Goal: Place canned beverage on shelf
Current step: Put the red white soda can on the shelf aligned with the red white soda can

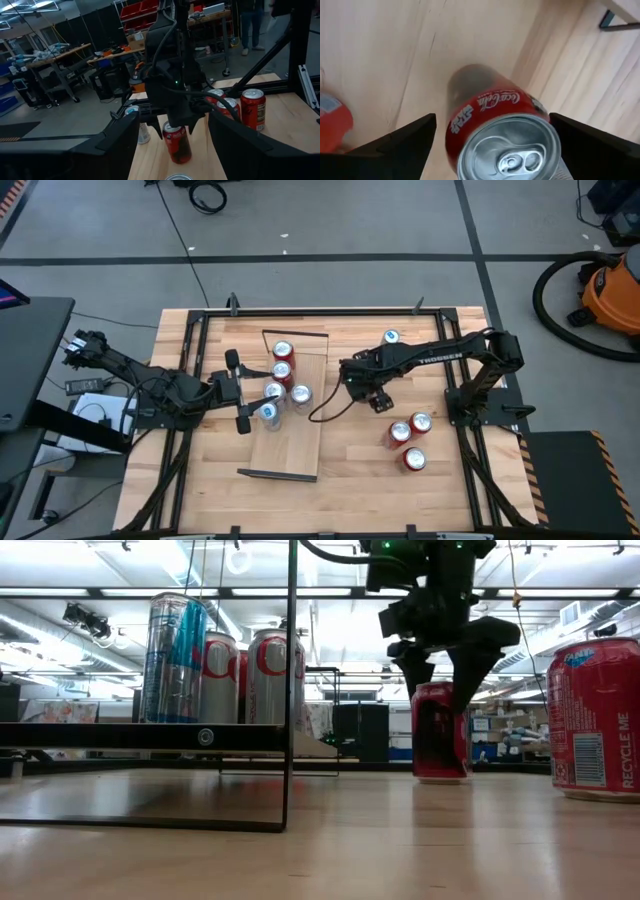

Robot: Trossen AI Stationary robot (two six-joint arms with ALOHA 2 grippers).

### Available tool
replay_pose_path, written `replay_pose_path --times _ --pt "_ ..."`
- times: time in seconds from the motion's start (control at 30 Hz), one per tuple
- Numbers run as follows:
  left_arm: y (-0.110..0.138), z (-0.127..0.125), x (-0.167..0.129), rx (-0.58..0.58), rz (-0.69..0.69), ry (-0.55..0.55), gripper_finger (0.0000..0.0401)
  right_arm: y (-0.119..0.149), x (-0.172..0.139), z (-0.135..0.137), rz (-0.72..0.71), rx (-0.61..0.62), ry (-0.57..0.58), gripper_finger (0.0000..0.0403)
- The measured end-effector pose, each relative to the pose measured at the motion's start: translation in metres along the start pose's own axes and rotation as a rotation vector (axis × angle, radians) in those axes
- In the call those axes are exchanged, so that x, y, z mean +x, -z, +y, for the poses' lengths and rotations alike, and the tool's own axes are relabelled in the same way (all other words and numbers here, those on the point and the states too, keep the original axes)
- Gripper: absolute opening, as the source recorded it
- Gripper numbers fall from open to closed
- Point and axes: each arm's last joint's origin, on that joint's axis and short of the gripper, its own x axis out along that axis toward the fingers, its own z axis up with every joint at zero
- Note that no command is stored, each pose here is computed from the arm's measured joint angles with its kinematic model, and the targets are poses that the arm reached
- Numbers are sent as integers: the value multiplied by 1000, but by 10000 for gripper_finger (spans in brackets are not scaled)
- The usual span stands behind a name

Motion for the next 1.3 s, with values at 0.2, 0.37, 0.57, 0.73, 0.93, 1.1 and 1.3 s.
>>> replay_pose_path --times 0.2,0.37,0.57,0.73,0.93,1.1,1.3 --pt "0 0 0 0 0 0 249 -3 -16 5 54 131 76 398" --pt "0 0 0 -1 0 0 249 -9 -29 1 -4 493 32 398" --pt "0 0 0 -10 0 1 249 0 -22 -11 28 893 -12 397" --pt "0 0 0 -13 0 1 249 7 -9 -13 55 940 -24 395" --pt "0 0 0 -10 0 1 249 8 -2 -16 34 899 -78 380" --pt "0 0 0 -9 0 1 249 11 -2 -19 41 774 -84 327" --pt "0 0 0 -7 0 1 249 11 -2 -19 20 372 -89 316"
